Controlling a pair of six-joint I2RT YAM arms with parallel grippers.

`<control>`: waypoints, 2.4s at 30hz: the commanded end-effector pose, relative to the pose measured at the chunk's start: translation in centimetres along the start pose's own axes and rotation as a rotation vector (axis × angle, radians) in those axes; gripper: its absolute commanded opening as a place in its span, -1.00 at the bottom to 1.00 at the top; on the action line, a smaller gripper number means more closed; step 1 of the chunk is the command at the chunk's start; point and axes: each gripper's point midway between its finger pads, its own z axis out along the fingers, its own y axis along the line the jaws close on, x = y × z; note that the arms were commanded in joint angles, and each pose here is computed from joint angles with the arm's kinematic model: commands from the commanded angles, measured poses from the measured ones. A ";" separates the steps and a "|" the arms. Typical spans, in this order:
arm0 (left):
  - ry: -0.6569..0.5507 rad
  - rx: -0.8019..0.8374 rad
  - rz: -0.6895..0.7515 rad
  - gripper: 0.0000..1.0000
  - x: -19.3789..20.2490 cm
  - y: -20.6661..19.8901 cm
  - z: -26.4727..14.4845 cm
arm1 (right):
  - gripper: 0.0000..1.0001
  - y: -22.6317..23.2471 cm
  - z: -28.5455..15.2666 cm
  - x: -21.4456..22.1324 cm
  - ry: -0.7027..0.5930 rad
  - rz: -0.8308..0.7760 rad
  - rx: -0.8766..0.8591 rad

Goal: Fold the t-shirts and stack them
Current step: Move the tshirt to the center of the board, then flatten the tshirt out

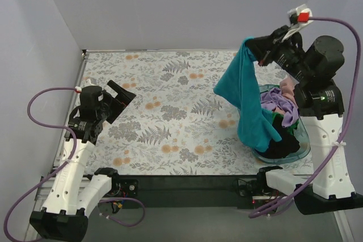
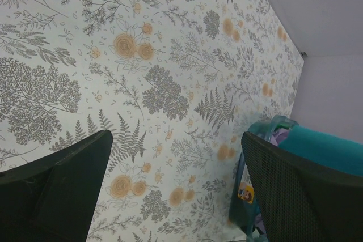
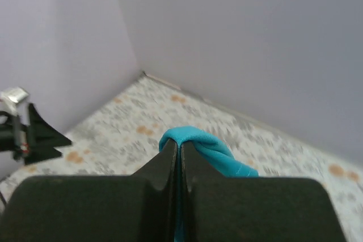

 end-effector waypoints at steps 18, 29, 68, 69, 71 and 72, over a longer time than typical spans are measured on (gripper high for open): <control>-0.133 -0.078 -0.021 0.96 -2.0 1.3 -5.1 | -0.97 10.8 8.2 -5.3 -0.205 0.290 -0.303; 0.031 -0.185 -0.071 0.97 2.7 5.6 0.4 | -0.97 -1.6 2.0 24.3 0.285 0.257 0.293; -0.199 0.101 0.016 -1.00 -7.3 -6.8 2.6 | -0.97 3.2 -3.0 18.5 0.179 0.057 0.018; -0.255 0.151 0.009 -1.00 -8.3 -8.0 0.1 | -0.97 3.9 -3.6 17.3 0.147 0.051 -0.012; -0.383 0.292 -0.006 -1.00 -10.5 -10.8 -6.8 | -0.97 5.9 -5.7 14.0 0.062 0.027 -0.098; -0.423 0.326 -0.009 -1.00 -11.2 -11.6 -8.9 | -0.97 6.5 -6.5 12.9 0.028 0.024 -0.119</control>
